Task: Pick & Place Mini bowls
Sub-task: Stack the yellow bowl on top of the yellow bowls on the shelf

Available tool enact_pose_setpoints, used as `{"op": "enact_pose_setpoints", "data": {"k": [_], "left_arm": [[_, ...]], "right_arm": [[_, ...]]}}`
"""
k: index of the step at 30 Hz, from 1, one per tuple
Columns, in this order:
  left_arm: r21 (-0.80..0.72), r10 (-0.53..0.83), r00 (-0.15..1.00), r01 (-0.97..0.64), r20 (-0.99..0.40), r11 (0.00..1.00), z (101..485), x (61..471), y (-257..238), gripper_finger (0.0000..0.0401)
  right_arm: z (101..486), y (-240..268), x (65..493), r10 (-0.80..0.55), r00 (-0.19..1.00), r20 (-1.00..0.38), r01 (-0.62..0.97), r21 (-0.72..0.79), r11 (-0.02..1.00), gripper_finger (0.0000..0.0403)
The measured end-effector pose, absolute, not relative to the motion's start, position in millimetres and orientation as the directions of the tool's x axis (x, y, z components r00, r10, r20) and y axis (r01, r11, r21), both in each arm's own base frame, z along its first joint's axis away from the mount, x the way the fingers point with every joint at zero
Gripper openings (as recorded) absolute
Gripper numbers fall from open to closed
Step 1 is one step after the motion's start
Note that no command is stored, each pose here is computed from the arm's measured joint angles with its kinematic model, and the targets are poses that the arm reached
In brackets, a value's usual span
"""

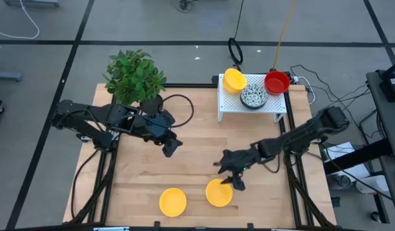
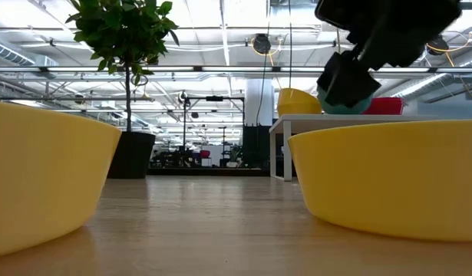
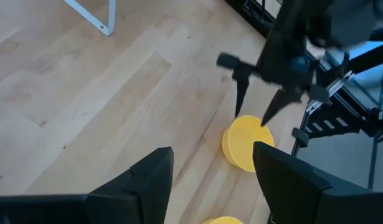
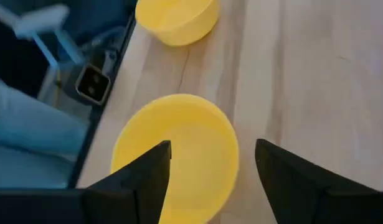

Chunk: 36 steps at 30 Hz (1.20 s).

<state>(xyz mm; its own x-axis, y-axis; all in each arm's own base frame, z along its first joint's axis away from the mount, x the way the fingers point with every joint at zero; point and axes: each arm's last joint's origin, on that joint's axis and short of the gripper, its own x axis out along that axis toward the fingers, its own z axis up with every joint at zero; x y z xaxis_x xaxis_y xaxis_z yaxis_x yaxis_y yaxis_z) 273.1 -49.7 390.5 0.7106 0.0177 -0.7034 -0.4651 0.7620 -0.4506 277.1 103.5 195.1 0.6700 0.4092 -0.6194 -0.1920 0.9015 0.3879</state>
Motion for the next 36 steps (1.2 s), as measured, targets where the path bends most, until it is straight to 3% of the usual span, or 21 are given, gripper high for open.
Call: {"op": "enact_pose_setpoints", "data": {"k": [8, 15, 19, 23, 25, 29, 32, 36], "left_arm": [[-0.468, 0.016, 0.711, -0.48, -0.703, 0.742, 390.5, 273.0, -50.5, 0.0225], [-0.474, 0.016, 0.711, -0.485, -0.703, 0.735, 390.5, 273.1, -50.5, 0.0225], [-0.481, 0.016, 0.711, -0.492, -0.703, 0.726, 390.5, 273.0, -50.5, 0.0225], [-0.484, 0.015, 0.711, -0.494, -0.703, 0.723, 390.5, 272.9, -51.0, 0.0225], [-0.489, 0.013, 0.711, -0.497, -0.703, 0.717, 390.5, 272.8, -51.7, 0.0225], [-0.493, 0.008, 0.711, -0.495, -0.703, 0.715, 390.5, 272.4, -53.8, 0.0225], [-0.49, 0.004, 0.711, -0.488, -0.703, 0.723, 390.5, 272.1, -55.5, 0.0225], [-0.469, 0.007, 0.712, -0.469, -0.702, 0.749, 390.6, 272.1, -55.6, 0.0225]], "right_arm": [[160.2, 116.3, 294.8, 0.327, 0.63, -0.704, -0.277, 0.19, 0.942, 0.0224], [136.6, 119.3, 302.7, 0.315, 0.613, -0.725, -0.277, 0.176, 0.945, 0.0202], [135.8, 121.0, 301.9, 0.318, 0.608, -0.727, -0.304, 0.157, 0.94, 0.0145], [136.6, 121.7, 301.2, 0.325, 0.604, -0.728, -0.354, 0.12, 0.927, 0.0049], [140.8, 120.7, 299.9, 0.325, 0.607, -0.726, -0.354, 0.119, 0.927, 0.0014], [161.8, 116.8, 293.2, 0.331, 0.63, -0.703, -0.363, 0.11, 0.925, 0.0005], [195.1, 107.1, 288.4, 0.336, 0.71, -0.619, -0.383, 0.06, 0.922, 0.0004], [239.7, 78.4, 274.3, 0.22, 0.829, -0.513, -0.28, -0.041, 0.959, 0.0002]]}}
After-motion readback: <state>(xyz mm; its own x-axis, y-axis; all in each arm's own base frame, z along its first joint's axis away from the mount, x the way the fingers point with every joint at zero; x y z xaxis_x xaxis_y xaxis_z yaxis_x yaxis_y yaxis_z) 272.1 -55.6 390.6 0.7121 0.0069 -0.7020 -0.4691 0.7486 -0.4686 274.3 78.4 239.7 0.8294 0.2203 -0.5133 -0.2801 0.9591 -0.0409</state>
